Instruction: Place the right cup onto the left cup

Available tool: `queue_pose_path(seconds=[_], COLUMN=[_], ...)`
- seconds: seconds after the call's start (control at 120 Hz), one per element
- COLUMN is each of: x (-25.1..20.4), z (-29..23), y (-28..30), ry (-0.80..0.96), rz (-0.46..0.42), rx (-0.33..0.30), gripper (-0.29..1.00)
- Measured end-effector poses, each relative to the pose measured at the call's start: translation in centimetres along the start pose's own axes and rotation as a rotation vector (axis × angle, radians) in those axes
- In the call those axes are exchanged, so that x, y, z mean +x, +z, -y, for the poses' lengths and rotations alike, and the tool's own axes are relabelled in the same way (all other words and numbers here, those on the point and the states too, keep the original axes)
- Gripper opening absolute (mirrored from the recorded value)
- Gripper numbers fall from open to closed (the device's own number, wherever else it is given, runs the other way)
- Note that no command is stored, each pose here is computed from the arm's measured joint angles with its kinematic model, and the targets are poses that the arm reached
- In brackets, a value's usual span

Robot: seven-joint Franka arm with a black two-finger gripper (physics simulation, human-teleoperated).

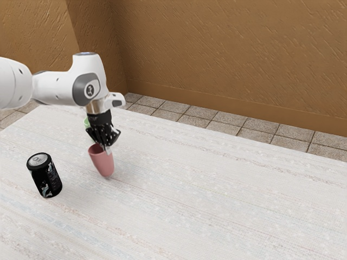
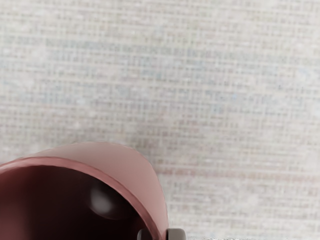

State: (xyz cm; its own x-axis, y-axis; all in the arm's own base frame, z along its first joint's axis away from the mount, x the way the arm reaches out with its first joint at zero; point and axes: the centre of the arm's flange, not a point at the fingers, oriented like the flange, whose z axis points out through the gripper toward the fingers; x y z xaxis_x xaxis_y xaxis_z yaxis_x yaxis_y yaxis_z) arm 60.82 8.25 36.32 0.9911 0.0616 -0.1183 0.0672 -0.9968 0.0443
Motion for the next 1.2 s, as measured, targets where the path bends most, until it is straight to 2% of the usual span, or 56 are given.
queue_pose_path(seconds=[0.408, 0.733, 1.2], x=[1.0, 3.9, 7.0], z=[-0.4, 2.8, 6.7], y=[-7.4, -10.7, -14.2], ry=[0.016, -0.006, 0.026], rz=[-0.002, -0.006, -0.044], rx=[0.023, 0.078, 0.115], gripper=[-0.08, -0.08, -0.08])
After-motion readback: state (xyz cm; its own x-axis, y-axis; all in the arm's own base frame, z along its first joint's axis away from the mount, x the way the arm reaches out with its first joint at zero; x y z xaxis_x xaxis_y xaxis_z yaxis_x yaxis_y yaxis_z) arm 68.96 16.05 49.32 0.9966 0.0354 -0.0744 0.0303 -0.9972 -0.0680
